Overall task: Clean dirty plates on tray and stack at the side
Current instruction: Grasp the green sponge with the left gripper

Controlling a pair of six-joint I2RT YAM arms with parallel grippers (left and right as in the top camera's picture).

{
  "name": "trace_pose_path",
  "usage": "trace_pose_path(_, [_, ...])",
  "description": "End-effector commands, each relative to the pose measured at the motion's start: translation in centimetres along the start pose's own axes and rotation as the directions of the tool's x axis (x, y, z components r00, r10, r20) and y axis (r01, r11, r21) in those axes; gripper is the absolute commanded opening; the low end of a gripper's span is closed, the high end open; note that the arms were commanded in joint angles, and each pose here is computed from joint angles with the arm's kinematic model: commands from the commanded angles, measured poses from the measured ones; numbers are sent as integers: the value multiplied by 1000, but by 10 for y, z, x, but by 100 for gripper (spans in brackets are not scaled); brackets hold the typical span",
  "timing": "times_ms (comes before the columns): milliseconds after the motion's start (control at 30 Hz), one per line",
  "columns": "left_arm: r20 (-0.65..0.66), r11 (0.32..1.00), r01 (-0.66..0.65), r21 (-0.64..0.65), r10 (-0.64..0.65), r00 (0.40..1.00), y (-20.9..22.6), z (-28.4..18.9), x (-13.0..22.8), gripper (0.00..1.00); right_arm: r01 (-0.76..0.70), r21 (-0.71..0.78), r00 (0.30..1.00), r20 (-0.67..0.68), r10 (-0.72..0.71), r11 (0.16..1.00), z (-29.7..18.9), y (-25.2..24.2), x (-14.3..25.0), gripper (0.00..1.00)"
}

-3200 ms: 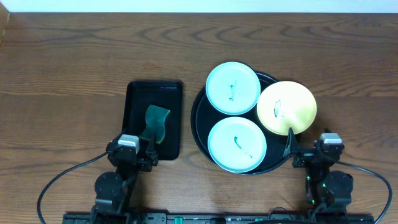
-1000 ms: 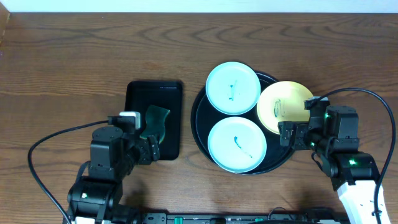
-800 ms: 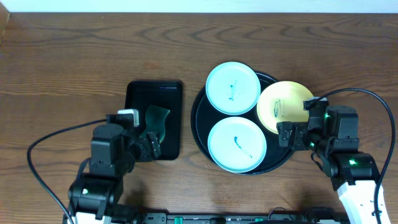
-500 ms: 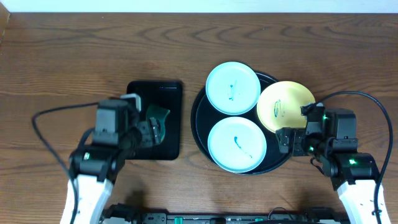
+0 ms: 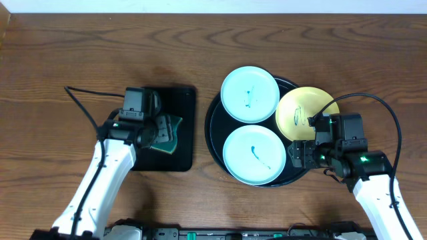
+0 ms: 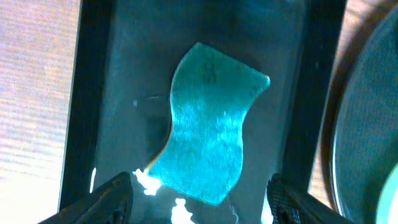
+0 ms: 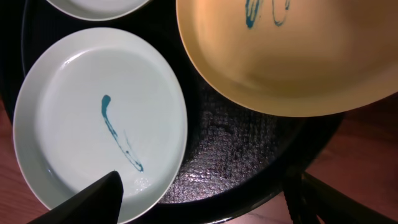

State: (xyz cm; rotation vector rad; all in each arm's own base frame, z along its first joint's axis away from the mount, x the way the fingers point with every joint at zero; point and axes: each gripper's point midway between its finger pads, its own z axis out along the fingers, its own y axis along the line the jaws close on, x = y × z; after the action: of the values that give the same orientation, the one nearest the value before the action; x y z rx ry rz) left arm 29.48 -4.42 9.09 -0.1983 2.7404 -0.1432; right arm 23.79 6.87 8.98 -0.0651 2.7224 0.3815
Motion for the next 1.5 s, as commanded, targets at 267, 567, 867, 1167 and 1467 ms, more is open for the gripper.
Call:
trace_pose_path(267, [-53,997,-64,-39,62,997,3,49,-10,59,14,6,1000,27,-14,1000,-3,3,-9,81])
trace_pose_path(567, [-108,997,-65,-46,60,992,5,69,-1,43,14,6,999,30,-14,1000,-3,4,-10,81])
trace_pose_path(867, [-119,998,-63,-16,60,991,0,70,2,39,15,5,999,33,-15,1000,-3,4,-11,82])
trace_pose_path(1167, [-153,998,-61,-11,58,986,2,75,14,39,15,5,999,34,-15,1000,-3,4,-11,82])
trace_pose_path(1467, [-193,998,-58,14,59,979,-2,80,23,39,15,6,999,34,-15,1000,-3,4,-11,82])
